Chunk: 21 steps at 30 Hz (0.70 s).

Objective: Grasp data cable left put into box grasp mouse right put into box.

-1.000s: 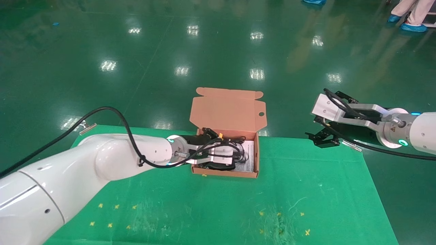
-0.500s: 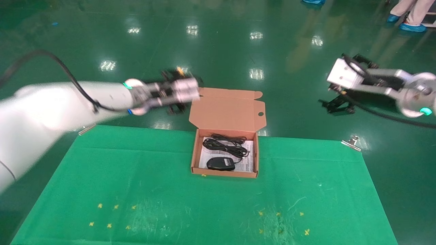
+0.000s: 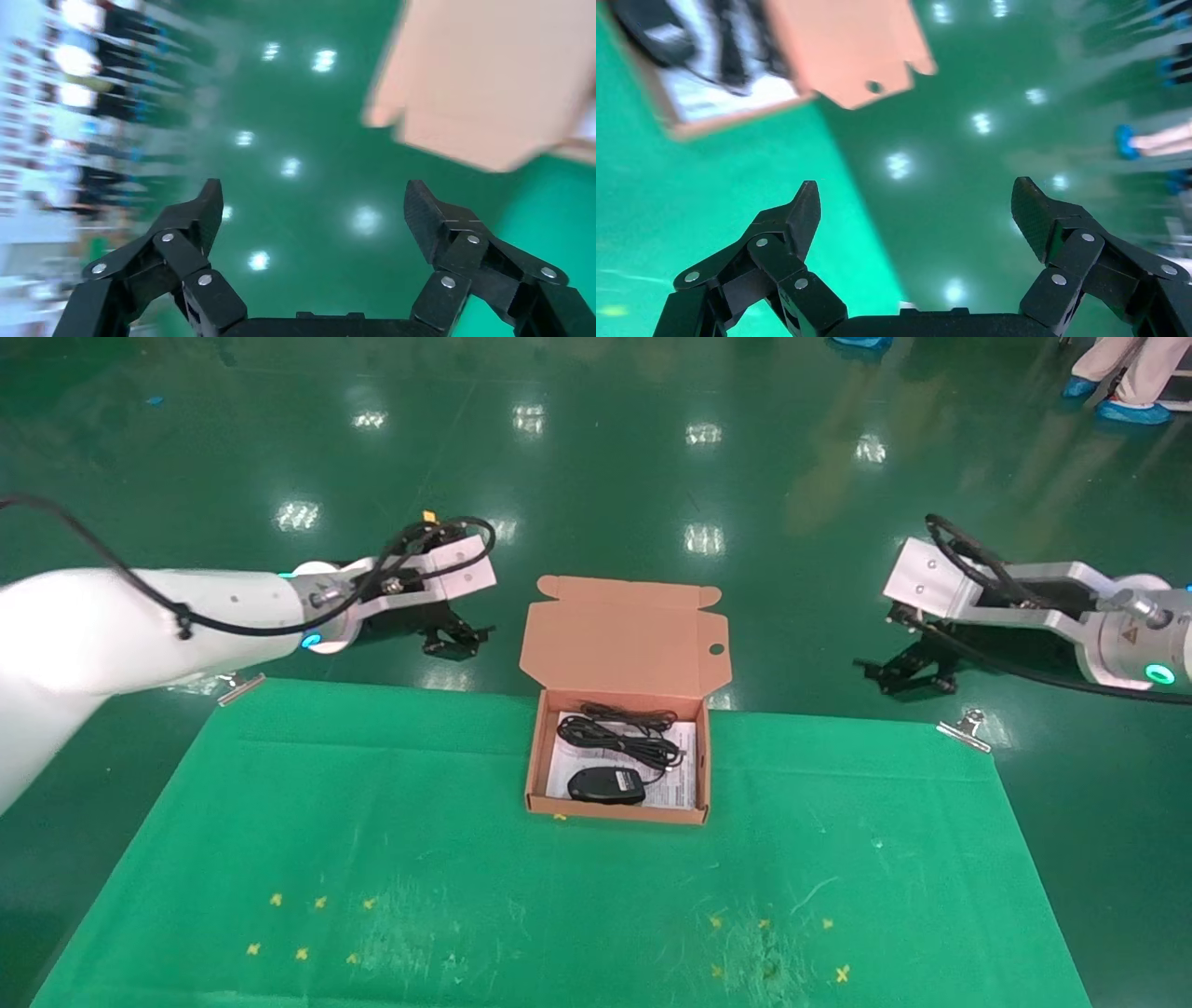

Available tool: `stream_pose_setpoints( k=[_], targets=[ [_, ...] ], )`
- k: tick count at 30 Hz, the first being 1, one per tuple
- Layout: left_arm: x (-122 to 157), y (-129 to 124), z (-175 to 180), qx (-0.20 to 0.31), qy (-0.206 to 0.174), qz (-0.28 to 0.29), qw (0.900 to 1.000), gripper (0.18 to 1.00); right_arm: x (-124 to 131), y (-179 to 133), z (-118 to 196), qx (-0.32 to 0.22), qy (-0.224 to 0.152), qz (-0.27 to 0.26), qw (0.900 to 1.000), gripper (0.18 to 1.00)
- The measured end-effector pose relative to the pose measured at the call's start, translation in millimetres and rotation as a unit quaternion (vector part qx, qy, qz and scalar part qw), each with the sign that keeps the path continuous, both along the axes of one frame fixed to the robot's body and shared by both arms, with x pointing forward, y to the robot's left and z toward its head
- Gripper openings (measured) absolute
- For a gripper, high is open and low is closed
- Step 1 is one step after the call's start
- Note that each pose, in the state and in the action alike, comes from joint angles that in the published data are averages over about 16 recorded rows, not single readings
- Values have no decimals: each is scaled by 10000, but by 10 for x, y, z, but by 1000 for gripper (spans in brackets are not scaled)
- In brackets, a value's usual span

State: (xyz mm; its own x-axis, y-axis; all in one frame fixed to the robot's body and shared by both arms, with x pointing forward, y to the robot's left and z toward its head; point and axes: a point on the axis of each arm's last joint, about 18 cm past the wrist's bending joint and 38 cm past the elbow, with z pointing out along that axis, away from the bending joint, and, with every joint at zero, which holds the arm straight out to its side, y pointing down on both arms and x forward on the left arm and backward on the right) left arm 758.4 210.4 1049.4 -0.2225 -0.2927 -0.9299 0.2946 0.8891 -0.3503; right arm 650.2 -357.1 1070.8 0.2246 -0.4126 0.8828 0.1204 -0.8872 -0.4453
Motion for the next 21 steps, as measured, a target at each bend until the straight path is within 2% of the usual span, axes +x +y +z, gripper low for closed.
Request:
stream_pose_setpoints(
  k=[6, 13, 21],
  targets=[
    [-160, 97, -302, -760, 671, -413, 9940, 954, -72, 120, -272, 485, 581, 413, 9963, 1000],
    [-455, 197, -567, -1573, 1352, -1023, 9729, 994, -232, 289, -549, 1048, 1203, 1061, 9815, 1000],
    [-690, 270, -663, -2005, 1677, -1445, 9544, 1001, -372, 395, -680, 1371, 1523, 1538, 9666, 1000]
  ],
)
